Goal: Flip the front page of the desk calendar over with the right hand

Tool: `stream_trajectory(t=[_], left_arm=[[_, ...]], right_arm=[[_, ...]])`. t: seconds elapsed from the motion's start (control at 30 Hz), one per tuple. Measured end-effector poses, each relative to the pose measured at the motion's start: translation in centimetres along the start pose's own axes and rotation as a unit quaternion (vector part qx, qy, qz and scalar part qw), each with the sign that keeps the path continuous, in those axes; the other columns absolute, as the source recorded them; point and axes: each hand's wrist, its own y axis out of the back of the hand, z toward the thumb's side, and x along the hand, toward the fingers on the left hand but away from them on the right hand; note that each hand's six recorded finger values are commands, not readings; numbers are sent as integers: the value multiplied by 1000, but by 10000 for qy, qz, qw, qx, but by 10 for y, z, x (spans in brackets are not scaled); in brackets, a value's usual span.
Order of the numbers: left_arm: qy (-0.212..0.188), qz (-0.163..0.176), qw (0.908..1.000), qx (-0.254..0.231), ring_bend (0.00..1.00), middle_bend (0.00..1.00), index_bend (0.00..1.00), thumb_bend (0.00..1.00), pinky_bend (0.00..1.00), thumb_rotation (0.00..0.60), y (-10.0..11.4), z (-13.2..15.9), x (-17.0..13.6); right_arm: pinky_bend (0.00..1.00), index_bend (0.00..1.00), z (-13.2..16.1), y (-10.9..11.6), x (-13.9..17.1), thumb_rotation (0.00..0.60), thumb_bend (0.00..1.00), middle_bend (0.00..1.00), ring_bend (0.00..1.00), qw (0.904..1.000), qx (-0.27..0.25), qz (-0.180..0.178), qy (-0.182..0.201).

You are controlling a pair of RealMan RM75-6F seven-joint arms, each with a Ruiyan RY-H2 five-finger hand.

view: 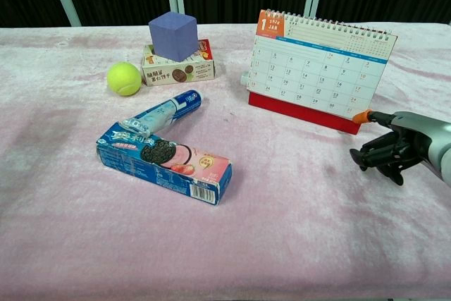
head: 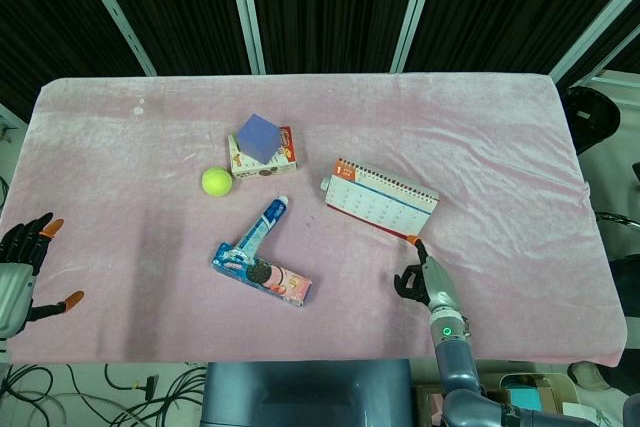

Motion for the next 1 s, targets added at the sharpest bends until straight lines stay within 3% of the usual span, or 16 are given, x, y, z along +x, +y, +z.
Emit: stream_trajectory(t=[1.0], left_arm=[[5, 10, 10000, 10, 0, 0, 0, 0, 0, 600, 0, 0, 0]], right_arm=[[781, 0, 2, 2, -3, 600, 438, 654, 763, 10000, -30, -25, -17]])
